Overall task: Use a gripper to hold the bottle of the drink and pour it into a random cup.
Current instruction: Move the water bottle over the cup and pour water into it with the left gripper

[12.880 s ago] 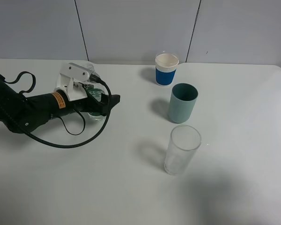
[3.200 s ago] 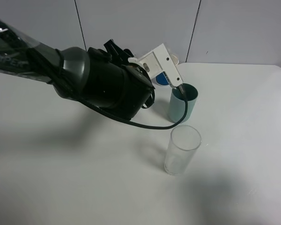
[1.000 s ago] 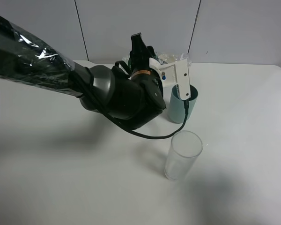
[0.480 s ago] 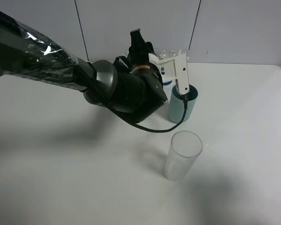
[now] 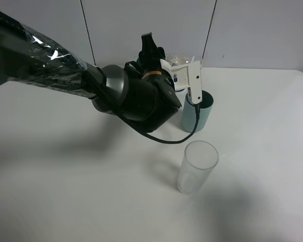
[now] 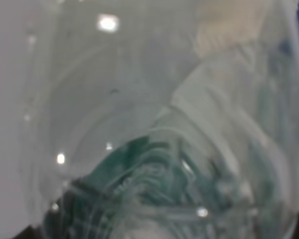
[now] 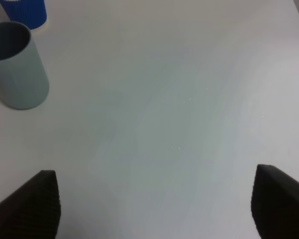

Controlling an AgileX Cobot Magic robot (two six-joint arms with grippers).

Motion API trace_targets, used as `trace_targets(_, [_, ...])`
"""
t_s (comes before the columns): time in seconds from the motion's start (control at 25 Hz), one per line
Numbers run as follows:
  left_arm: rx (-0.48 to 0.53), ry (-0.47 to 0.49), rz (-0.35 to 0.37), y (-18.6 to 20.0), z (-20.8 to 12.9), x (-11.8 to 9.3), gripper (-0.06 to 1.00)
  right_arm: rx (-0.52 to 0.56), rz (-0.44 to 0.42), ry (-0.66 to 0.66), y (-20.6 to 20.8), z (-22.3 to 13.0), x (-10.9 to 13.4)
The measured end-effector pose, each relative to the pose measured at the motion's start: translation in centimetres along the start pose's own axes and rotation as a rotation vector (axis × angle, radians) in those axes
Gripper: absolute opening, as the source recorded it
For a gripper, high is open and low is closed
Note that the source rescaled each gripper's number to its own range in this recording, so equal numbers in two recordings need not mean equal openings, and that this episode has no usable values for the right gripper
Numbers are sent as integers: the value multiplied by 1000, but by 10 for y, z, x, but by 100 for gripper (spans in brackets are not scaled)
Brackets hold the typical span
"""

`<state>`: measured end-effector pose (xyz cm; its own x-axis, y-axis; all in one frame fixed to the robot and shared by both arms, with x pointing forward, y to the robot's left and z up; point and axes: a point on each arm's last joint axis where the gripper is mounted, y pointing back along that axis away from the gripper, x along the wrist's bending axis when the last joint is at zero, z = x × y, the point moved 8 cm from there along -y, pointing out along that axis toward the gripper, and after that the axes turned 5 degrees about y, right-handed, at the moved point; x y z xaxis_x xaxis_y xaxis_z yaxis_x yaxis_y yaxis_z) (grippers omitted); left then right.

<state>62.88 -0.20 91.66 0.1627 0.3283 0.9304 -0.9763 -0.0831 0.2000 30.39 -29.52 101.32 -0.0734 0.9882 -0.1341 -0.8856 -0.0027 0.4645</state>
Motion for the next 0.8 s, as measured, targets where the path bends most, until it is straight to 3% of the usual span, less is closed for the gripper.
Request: trace_targets(0.8, [19,-119,24,-1,-3,5,0,0,0,0,0,0,0])
